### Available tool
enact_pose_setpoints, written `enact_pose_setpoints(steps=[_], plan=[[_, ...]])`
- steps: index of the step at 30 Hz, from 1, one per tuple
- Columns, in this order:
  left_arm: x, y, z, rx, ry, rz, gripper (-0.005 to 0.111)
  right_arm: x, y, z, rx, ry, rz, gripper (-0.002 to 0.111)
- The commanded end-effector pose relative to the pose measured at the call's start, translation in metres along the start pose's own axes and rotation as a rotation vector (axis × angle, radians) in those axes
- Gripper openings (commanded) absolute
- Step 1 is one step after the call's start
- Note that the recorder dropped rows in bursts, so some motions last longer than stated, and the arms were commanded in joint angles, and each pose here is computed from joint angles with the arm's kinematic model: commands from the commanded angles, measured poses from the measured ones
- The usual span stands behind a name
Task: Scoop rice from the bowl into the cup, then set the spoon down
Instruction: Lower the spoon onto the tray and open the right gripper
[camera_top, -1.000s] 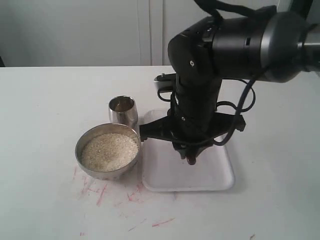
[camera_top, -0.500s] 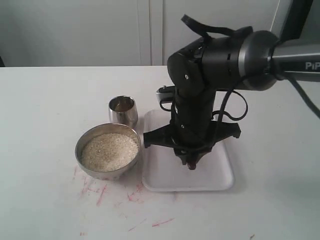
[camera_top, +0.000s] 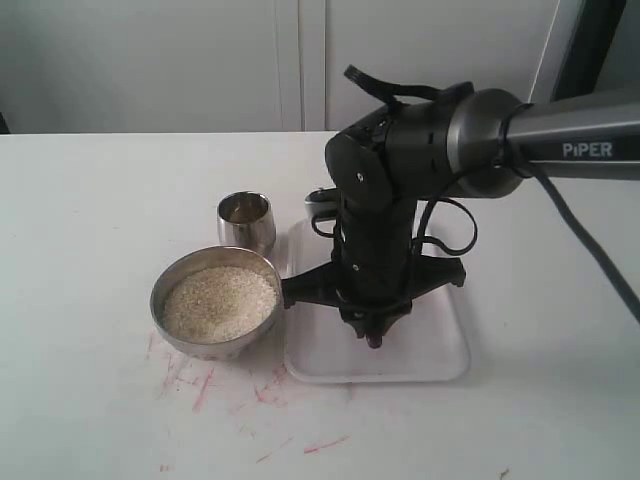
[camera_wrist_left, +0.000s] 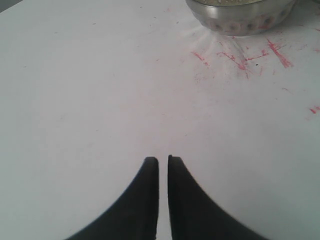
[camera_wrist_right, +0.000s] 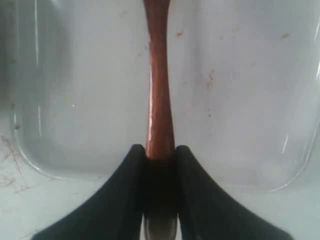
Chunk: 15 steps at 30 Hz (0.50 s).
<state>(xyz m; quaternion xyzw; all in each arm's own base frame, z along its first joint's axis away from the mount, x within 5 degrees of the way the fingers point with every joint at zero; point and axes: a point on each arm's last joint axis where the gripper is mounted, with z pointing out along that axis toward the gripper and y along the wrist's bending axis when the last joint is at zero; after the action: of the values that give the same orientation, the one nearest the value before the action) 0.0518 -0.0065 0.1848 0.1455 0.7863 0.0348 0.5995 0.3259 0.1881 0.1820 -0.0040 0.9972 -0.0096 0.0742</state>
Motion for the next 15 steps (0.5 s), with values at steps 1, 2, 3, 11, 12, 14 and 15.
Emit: enact_pose_setpoints(steps=[1,2,3,11,12,14,15], plan=[[0.006,-0.002,0.001,0.018,0.045,-0.004,0.014,-0.001,-0.003,0.008,0.012,0.010,-0.009,0.000],[0.006,-0.002,0.001,0.018,0.045,-0.004,0.014,-0.001,-0.002,0.009,0.012,0.012,-0.010,0.000],[0.006,-0.002,0.001,0.018,0.045,-0.004,0.014,-0.002,-0.002,0.010,0.010,0.009,-0.010,0.000],[0.006,-0.002,0.001,0.018,0.045,-0.004,0.014,-0.004,-0.001,0.017,0.006,0.004,-0.009,0.000],[0.006,-0.002,0.001,0.018,0.045,-0.004,0.014,-0.004,-0.001,0.018,0.008,0.007,-0.009,0.000],[0.006,-0.002,0.001,0.018,0.045,-0.004,0.014,-0.004,-0.001,0.022,0.017,0.013,-0.014,0.000],[0.006,-0.002,0.001,0.018,0.045,-0.004,0.014,-0.004,-0.001,0.023,0.018,0.016,-0.014,0.000]])
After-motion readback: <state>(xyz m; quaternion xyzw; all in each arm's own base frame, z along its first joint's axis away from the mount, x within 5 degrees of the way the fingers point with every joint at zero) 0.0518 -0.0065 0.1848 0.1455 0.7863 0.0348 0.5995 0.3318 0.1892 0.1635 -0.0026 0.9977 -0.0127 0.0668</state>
